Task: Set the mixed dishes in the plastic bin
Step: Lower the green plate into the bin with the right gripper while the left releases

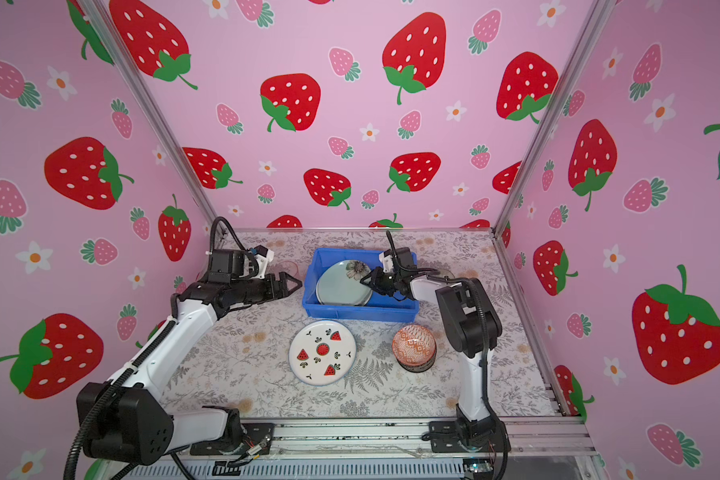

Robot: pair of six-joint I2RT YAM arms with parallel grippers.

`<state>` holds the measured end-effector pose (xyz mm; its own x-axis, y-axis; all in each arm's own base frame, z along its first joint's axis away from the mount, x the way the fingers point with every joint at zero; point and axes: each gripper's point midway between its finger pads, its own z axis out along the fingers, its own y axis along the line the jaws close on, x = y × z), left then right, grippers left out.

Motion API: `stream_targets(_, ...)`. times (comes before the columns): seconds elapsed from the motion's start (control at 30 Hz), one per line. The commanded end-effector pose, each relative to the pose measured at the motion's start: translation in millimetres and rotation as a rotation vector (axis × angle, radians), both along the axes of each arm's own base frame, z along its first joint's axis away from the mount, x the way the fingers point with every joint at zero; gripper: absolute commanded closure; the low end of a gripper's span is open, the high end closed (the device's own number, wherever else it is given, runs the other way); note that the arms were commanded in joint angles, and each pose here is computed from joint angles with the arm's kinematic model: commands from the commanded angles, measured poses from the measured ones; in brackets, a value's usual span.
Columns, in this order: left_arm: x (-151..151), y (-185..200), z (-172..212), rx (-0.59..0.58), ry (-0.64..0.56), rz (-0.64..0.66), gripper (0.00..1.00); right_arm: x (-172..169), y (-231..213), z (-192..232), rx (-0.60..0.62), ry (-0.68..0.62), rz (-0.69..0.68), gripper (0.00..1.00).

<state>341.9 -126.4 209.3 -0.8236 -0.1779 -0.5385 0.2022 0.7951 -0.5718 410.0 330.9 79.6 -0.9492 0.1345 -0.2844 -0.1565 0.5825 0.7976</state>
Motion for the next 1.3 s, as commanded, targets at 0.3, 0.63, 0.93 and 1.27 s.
stream_targets(0.3,-1.8,-2.3,-0.8,-0.02,0.014,-0.015,0.09,2.5,-1.0,2.7,-0.1,-0.066,0.029,0.64)
stream_targets(0.63,-1.9,-3.0,-1.4,-0.024,0.018,-0.018,0.09,5.4,-4.6,1.9,-0.223,-0.107,0.033,0.6)
stream_targets(0.93,-1.5,-3.1,-1.8,-0.026,0.021,-0.018,0.09,7.9,-7.5,3.3,-0.317,-0.138,0.036,0.56)
stream_targets(1.27,-1.9,-2.6,-1.5,-0.021,0.019,-0.016,0.09,9.6,-8.9,10.0,-0.38,-0.171,0.033,0.53)
